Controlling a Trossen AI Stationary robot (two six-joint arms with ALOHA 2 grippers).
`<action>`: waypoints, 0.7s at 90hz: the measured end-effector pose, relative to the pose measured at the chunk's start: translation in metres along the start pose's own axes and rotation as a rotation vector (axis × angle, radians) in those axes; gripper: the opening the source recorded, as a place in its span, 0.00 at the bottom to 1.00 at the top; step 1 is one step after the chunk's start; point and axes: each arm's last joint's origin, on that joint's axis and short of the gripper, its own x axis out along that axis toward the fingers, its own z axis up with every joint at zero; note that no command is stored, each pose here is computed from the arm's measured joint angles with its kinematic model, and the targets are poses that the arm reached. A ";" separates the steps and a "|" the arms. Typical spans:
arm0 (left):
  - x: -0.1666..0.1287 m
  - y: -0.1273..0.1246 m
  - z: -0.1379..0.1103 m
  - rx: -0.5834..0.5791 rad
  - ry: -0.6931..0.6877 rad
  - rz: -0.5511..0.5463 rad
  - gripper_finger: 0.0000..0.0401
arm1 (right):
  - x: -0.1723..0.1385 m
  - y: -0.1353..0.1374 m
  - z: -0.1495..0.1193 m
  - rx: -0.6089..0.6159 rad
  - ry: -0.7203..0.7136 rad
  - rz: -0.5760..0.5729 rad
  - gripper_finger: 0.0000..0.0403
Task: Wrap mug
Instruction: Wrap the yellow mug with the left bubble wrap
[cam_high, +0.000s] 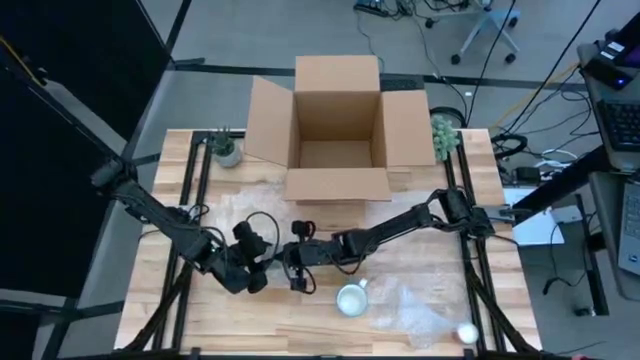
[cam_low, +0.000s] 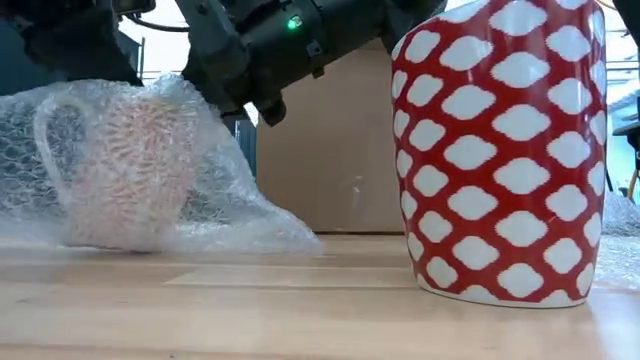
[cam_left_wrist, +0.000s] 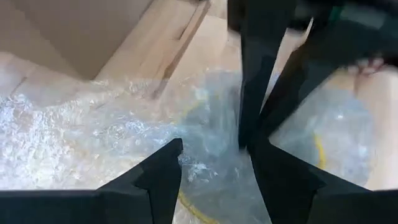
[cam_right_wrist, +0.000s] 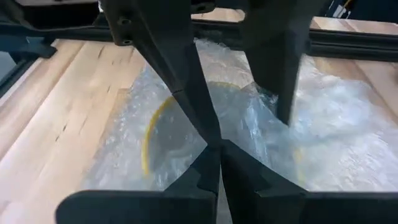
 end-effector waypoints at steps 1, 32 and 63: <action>0.000 0.000 0.000 0.000 0.001 0.000 0.45 | -0.001 0.000 0.003 0.002 -0.006 0.000 0.00; 0.002 0.001 0.001 -0.019 0.005 -0.002 0.45 | -0.022 -0.003 0.028 0.015 -0.044 0.005 0.00; 0.006 0.000 0.009 -0.035 -0.035 -0.021 0.45 | 0.000 -0.006 0.003 0.079 0.005 -0.008 0.00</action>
